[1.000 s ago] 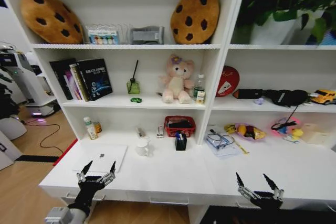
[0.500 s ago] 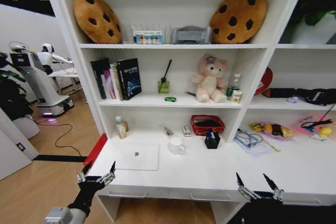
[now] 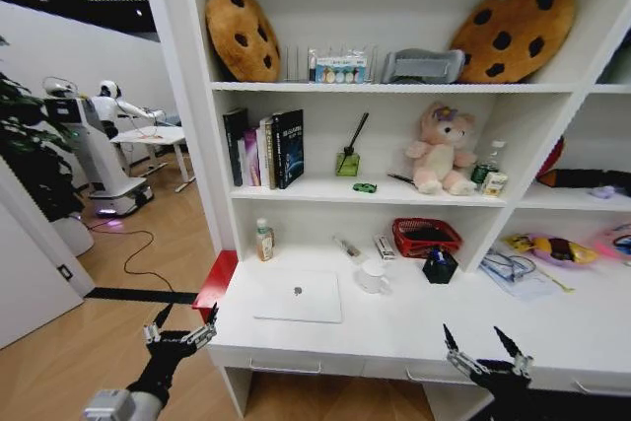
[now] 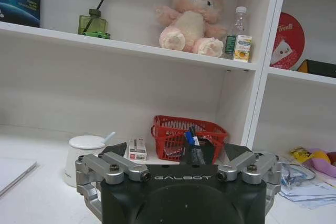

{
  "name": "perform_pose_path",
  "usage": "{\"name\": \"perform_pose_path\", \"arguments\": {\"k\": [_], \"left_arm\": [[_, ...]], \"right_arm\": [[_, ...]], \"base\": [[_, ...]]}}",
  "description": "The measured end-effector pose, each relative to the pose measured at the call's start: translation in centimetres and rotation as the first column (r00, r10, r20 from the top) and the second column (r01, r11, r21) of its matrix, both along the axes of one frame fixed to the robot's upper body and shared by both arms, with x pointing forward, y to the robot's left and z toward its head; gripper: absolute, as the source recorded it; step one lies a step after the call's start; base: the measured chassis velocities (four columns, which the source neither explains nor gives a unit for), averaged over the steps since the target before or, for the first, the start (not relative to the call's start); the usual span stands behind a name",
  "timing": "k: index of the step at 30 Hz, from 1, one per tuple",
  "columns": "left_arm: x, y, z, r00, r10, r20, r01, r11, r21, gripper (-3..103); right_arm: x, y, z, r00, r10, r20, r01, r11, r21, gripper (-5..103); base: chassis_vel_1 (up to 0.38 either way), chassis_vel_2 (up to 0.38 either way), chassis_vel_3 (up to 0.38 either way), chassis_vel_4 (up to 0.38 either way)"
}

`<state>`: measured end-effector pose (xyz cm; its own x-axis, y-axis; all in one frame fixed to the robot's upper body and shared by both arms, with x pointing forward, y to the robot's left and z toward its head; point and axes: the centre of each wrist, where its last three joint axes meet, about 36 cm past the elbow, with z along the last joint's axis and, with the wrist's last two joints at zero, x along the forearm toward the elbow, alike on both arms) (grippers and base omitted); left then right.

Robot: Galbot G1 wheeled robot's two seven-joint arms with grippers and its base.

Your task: Organize the objects on the table.

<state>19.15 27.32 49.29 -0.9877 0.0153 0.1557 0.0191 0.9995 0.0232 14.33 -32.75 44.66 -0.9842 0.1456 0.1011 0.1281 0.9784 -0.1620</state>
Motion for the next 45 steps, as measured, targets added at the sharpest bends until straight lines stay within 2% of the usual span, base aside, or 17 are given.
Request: {"name": "perform_pose_path", "arguments": {"k": [45], "left_arm": [[0.0, 0.01, 0.01, 1.0, 0.0, 0.0, 0.0, 1.0, 0.001, 100]], "right_arm": [[0.0, 0.01, 0.0, 1.0, 0.0, 0.0, 0.0, 1.0, 0.0, 100]], "base": [[-0.026, -0.022, 0.009, 0.011]]}}
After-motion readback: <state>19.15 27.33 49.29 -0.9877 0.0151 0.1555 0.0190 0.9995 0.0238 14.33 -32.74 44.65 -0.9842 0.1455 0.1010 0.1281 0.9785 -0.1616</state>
